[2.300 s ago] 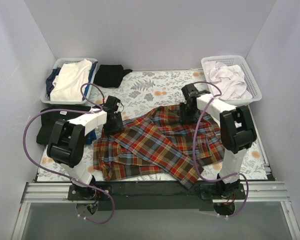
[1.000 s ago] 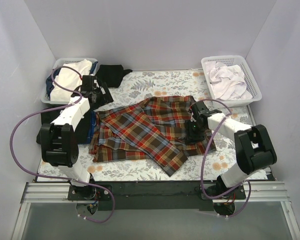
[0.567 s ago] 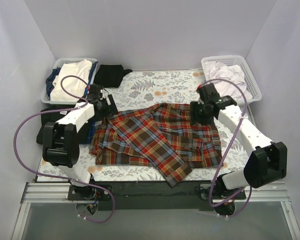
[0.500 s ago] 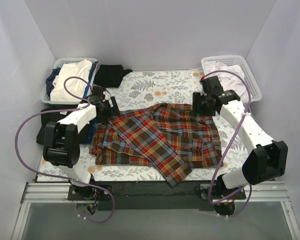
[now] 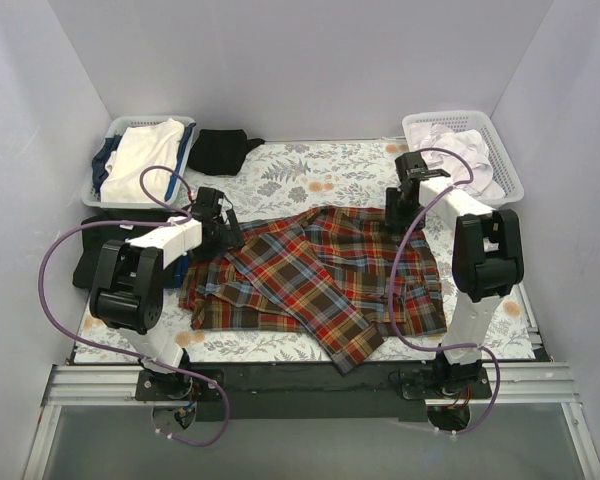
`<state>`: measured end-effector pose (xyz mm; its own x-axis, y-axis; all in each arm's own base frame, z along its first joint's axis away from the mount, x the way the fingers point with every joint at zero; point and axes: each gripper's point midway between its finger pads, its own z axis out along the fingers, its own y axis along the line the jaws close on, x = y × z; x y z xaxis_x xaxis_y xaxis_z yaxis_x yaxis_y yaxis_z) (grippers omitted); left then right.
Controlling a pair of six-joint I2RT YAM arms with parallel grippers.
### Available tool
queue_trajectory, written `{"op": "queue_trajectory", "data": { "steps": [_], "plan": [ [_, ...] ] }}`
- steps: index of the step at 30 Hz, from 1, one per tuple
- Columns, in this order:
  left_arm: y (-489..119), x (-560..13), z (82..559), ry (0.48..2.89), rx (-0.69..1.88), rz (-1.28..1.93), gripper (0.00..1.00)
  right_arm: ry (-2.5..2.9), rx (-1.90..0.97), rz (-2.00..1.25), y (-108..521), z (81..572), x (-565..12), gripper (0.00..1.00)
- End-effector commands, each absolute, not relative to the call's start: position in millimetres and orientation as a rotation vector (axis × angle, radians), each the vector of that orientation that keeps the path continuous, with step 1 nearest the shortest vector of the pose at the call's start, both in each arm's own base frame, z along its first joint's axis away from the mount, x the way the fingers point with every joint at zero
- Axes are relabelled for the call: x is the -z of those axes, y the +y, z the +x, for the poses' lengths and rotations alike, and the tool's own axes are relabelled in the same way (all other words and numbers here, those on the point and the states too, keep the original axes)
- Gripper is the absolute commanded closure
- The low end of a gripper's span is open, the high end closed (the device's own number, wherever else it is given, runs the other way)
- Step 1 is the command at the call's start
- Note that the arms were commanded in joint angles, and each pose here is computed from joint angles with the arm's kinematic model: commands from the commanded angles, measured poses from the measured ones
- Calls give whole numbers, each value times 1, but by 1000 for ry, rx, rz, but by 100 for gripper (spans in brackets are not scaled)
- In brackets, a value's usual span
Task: Fold and stack the long sleeve shirts
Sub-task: Fold the shirt
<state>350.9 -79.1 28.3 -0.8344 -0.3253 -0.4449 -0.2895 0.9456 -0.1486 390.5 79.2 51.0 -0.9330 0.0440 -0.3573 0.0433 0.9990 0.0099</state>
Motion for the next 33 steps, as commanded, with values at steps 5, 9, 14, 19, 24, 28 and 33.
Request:
{"op": "queue_trajectory", "data": {
  "steps": [5,9,14,19,24,28,33],
  "plan": [
    [-63,13,325,2723,-44,-493,16,2644,-58,40,81,447,-58,39],
    [-60,24,316,2756,-76,-483,16,2653,-107,12,89,457,-50,43],
    [-59,28,311,2773,-80,-490,17,2651,-172,0,99,463,-50,66],
    [-59,33,307,2790,-95,-504,17,2603,-139,28,95,477,-67,99],
    [-53,41,298,2814,-146,-530,17,2527,-59,81,76,498,-98,99],
    [-52,48,292,2835,-160,-544,19,2494,-72,115,64,515,-109,99],
    [-54,40,296,2817,-136,-539,19,2505,-105,108,66,522,-103,99]
  ]
}}
